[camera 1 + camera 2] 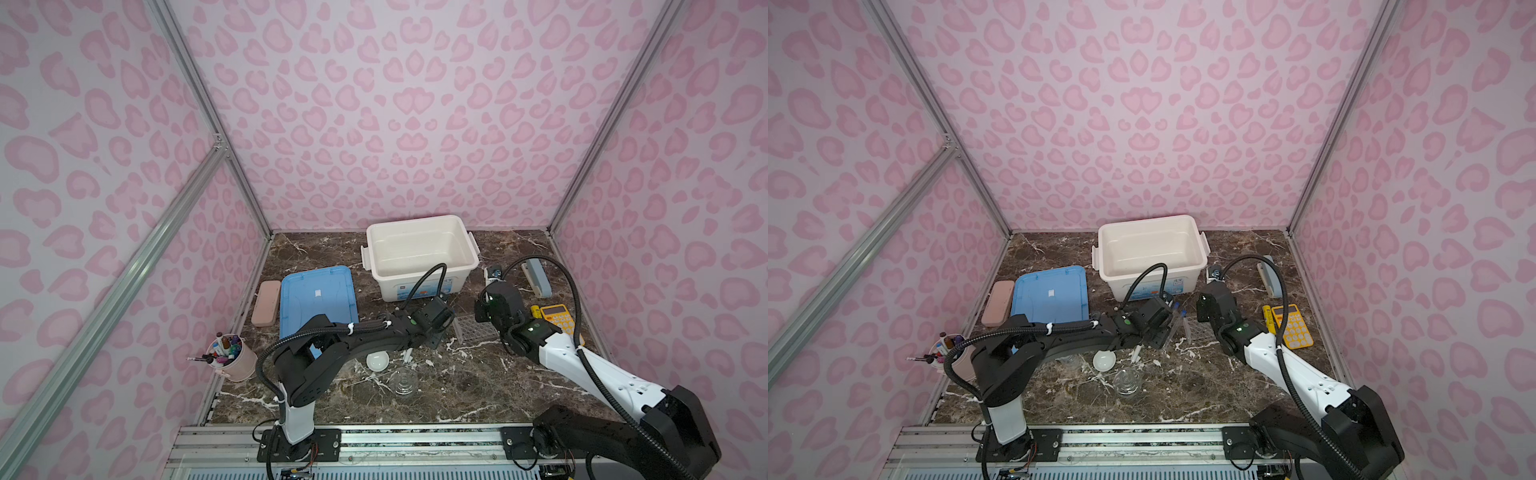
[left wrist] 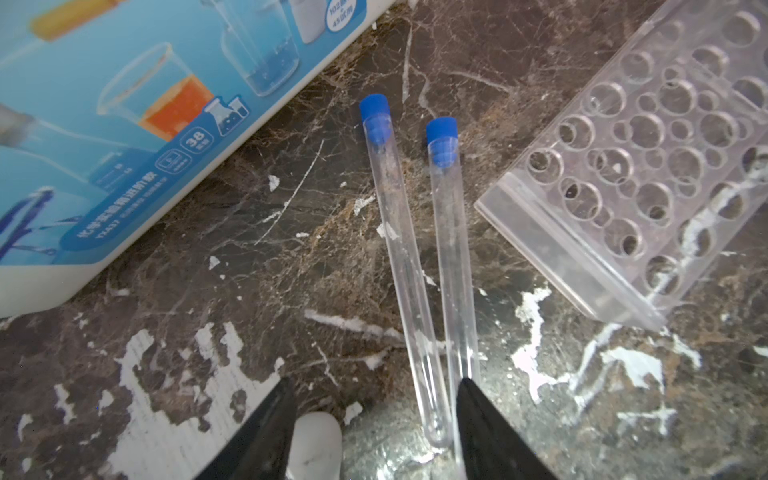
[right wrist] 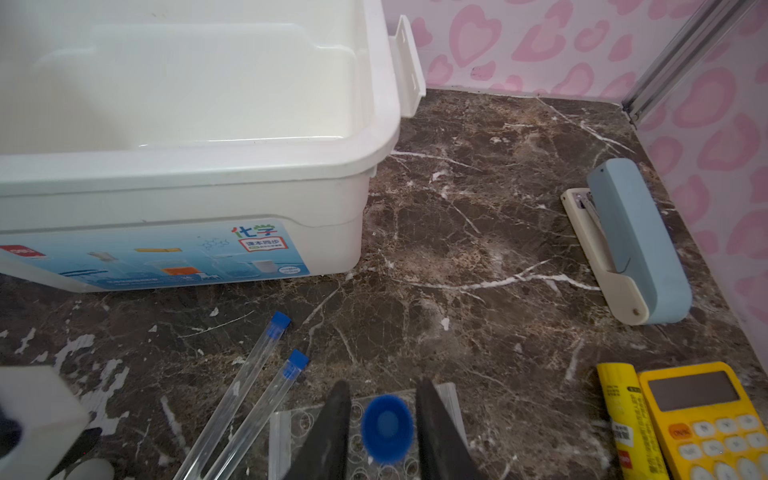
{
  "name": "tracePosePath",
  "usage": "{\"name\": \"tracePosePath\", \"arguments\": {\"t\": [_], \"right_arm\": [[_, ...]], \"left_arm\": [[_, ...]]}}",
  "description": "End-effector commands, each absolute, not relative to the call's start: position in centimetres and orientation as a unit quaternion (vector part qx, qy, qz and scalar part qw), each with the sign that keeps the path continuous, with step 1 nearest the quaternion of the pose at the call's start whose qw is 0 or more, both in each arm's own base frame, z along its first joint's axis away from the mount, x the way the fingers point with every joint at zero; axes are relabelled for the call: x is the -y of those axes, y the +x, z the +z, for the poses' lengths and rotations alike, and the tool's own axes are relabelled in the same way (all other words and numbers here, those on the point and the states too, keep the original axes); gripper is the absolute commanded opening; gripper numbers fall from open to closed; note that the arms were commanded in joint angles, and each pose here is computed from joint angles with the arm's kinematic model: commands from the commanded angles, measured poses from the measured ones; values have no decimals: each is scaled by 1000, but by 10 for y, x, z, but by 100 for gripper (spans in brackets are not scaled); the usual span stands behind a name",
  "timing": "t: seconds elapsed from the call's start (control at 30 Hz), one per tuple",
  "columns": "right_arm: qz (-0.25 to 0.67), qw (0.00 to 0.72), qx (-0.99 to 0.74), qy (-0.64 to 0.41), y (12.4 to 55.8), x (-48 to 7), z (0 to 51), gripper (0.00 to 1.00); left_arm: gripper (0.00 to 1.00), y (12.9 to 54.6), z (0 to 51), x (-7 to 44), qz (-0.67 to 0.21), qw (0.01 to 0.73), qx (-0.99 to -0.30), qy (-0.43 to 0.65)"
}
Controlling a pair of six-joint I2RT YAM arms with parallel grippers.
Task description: Organize the chemistry lab equipment
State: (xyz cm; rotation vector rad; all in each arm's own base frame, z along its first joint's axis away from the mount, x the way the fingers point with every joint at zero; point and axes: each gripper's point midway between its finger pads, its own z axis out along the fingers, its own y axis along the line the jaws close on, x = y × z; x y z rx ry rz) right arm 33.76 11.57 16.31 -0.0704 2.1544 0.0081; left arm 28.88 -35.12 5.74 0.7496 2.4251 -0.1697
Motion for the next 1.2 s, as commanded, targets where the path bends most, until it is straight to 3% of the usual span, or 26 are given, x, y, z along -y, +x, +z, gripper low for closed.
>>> {"name": "tracePosePath", "arguments": {"t": [0.0,1.0,1.17], "right_arm": [[4,472,-881,-27,337,-116,164,29],[20,503,-864,-1,331,-108,189,37],[24,507,-862,5,330,-105,193,44]], "left_arm": [[64,292,58,351,-58,298,-911,279],[60,299,45,356,-52,277,-920,272],[58,300,39,356,-46,269,-922,274]]}}
